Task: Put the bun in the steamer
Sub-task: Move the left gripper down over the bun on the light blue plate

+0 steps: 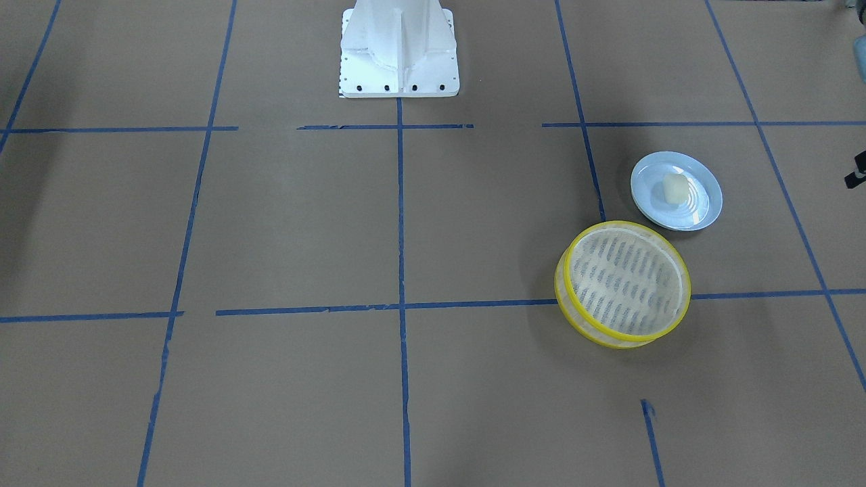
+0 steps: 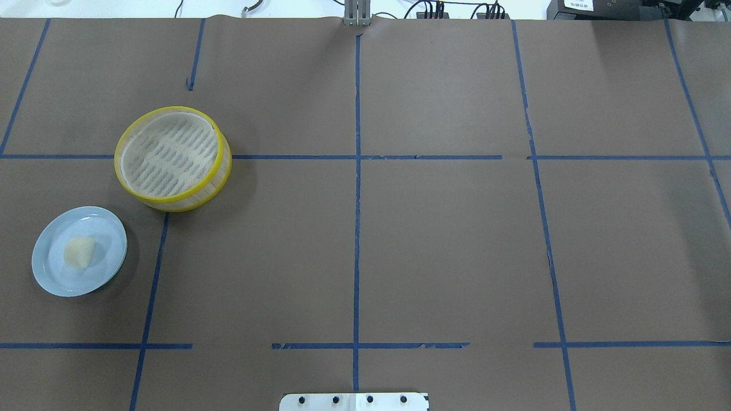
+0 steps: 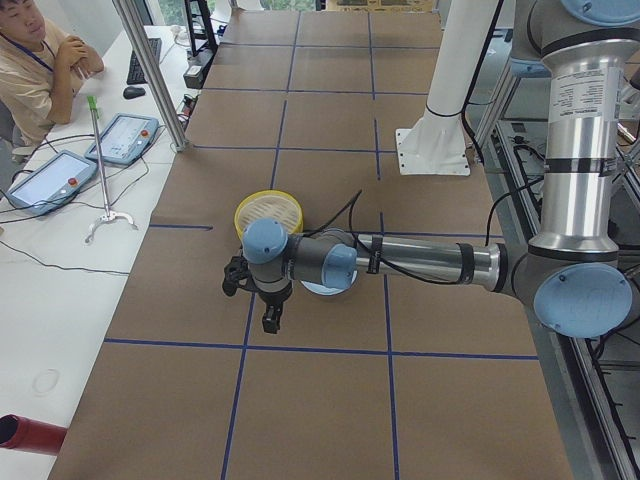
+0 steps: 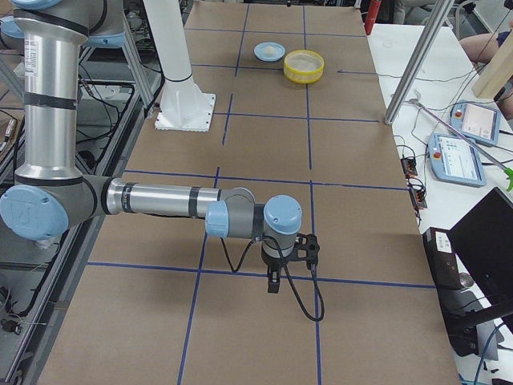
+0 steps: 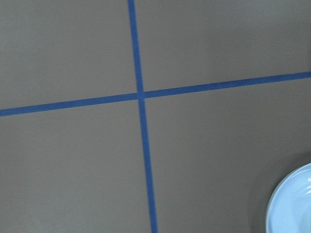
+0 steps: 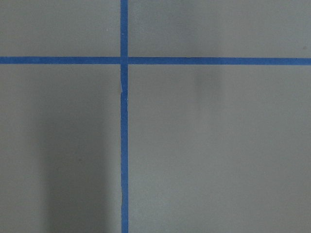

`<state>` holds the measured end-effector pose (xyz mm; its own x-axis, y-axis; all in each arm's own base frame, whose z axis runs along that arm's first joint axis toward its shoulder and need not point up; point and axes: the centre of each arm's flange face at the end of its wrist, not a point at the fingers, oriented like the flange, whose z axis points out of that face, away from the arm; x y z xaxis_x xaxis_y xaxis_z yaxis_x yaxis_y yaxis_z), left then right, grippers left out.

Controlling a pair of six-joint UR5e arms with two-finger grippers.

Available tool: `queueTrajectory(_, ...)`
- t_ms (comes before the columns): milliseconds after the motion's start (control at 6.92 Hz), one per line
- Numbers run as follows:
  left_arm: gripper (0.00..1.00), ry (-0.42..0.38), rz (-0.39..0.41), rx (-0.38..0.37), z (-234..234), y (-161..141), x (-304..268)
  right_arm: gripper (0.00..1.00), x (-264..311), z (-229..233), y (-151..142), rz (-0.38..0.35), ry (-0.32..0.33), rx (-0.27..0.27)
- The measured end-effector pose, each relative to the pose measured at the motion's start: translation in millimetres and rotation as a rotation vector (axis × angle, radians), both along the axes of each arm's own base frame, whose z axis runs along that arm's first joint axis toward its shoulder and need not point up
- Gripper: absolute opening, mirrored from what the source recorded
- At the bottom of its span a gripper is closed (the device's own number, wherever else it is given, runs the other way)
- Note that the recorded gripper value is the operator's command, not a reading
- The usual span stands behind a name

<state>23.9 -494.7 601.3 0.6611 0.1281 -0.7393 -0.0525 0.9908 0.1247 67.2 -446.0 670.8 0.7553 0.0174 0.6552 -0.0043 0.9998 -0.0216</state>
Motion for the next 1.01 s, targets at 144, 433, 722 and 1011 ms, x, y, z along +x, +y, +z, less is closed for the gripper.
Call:
queueTrajectory(144,1.00,0.021,-0.018,-0.007,-16.2,-0.3,44.3,1.00,0.0,-0.1,0.0,0.000,0.000,0.000)
queueTrajectory(433,0.98,0.036,-0.026,-0.070,-45.4,19.3,132.2,1.00,0.0,-0.1,0.0,0.000,0.000,0.000)
queueTrajectory(722,0.98,0.017,0.004,-0.138,-60.1,58.7,210.4,1.00,0.0,0.0,0.0,0.000,0.000,0.000)
queueTrajectory(1011,0.98,0.015,0.004,-0.124,-46.2,95.4,233.1,1.00,0.0,0.0,0.0,0.000,0.000,0.000)
